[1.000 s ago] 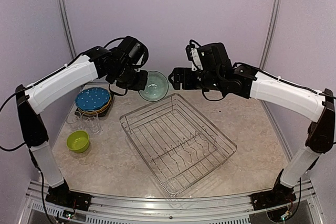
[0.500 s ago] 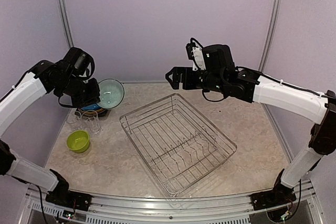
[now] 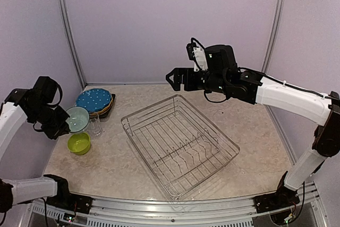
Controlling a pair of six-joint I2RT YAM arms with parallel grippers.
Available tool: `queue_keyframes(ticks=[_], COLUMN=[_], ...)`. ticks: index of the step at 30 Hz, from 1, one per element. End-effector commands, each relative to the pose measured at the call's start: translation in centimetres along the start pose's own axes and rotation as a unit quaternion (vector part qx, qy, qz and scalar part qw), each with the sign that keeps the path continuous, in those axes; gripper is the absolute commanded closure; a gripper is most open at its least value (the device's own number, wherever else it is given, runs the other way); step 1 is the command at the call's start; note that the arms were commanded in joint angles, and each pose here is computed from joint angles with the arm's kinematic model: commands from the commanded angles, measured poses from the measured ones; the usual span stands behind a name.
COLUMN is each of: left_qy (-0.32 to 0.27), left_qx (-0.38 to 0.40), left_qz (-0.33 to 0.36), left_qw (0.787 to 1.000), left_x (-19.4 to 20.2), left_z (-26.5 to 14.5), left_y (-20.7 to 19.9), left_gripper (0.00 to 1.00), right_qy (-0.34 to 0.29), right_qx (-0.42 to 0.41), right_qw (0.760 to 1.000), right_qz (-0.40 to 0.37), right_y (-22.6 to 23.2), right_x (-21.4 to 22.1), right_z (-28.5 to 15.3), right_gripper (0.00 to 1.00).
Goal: Unload the mixed dishes from the dish rack
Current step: Place the bowl in the bowl.
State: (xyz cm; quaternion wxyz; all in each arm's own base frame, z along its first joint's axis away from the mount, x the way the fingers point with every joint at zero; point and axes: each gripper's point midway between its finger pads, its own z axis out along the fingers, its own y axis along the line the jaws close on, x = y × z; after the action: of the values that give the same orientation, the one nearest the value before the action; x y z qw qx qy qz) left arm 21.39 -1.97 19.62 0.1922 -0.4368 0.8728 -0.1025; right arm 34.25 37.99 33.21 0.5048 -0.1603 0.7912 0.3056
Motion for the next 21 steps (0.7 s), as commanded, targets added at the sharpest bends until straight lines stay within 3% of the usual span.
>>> queue_keyframes(ticks=[1, 21], left_qy=[0.025, 0.043], left_qx=[0.024, 0.019], left_qz=[-0.069, -0.126], left_qw=[0.997, 0.991], left_x=[-0.3, -2.5], left_z=[0.8, 6.0], left_y=[1.3, 3.6], left_gripper=[1.0, 1.0], right_qy=[-0.001, 0.001], right_qx=[-0.004, 0.002], right_qw=[1.0, 1.0], right_qz=[-0.005, -0.002], right_y=[0.0, -0.3], right_x=[-0.1, 0.2], right_z=[0.3, -0.2], right_gripper=[0.01, 0.01])
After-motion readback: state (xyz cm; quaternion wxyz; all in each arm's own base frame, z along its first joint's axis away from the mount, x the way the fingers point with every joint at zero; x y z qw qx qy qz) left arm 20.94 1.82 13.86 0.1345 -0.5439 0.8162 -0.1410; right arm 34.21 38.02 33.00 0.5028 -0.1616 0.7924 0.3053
